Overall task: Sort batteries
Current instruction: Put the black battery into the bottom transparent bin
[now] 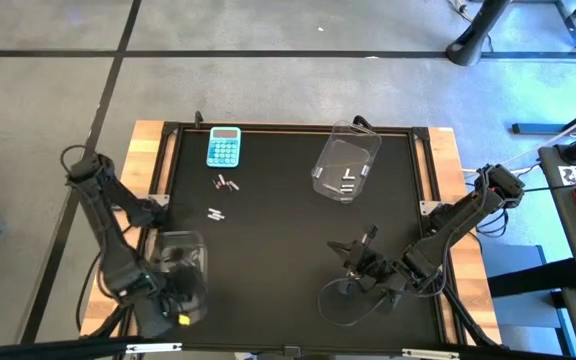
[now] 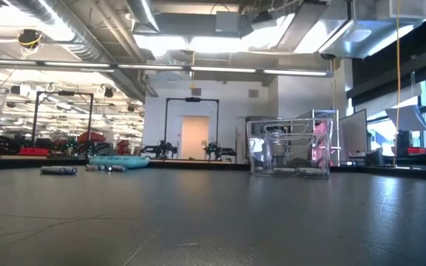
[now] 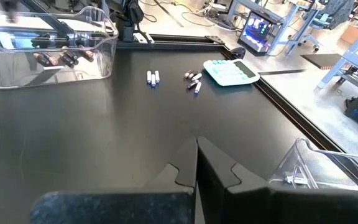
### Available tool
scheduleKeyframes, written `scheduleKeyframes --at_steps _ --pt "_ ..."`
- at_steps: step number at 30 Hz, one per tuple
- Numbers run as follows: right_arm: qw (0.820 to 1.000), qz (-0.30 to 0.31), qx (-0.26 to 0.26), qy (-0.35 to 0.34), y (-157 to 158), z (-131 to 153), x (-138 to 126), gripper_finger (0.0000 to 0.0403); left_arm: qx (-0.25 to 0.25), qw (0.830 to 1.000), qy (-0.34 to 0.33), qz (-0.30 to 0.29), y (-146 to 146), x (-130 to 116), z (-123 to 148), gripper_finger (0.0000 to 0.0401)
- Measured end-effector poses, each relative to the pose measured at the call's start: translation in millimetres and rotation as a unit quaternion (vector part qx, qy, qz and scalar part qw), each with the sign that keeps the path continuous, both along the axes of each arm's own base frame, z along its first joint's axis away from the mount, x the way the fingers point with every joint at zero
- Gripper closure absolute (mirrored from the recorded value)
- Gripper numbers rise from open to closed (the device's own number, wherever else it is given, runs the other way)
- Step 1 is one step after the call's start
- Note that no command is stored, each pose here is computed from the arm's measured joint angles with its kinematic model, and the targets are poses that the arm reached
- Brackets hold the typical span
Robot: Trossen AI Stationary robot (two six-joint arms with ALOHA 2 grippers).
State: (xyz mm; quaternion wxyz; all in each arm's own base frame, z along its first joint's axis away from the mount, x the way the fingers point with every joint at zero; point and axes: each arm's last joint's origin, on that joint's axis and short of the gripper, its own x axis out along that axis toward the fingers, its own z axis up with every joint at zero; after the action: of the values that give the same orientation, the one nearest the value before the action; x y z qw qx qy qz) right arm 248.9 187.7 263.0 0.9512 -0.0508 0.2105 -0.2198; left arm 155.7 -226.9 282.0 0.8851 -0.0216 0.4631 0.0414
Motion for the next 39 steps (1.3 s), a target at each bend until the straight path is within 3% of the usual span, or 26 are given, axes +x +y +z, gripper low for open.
scheduleKeyframes --at_steps 5,7,14,20,28,34,39 --pt "1.000 -0.002 -0.002 -0.002 0 0 0 0.0396 0.008 0.985 0.108 0.134 12 -37 -24 0.0377" --pt "1.000 -0.002 -0.002 -0.003 0 0 0 0.0396 0.012 0.981 0.121 0.154 14 -47 -37 0.0377" --pt "1.000 -0.003 -0.002 -0.002 0 0 0 0.0396 -0.046 0.969 0.128 0.207 34 -63 -82 0.0377" --pt "1.000 -0.002 -0.003 -0.001 0 0 0 0.0396 -0.070 0.963 0.128 0.225 59 -66 -113 0.0377" --pt "1.000 -0.002 -0.004 0.000 0 0 0 0.0396 -0.076 0.964 0.123 0.224 73 -59 -131 0.0357" --pt "1.000 -0.002 -0.003 -0.001 0 0 0 0.0396 -0.077 0.966 0.125 0.213 75 -57 -130 0.0319" --pt "1.000 -0.002 -0.003 -0.001 0 0 0 0.0396 -0.114 0.961 0.136 0.212 82 -62 -111 0.0281"
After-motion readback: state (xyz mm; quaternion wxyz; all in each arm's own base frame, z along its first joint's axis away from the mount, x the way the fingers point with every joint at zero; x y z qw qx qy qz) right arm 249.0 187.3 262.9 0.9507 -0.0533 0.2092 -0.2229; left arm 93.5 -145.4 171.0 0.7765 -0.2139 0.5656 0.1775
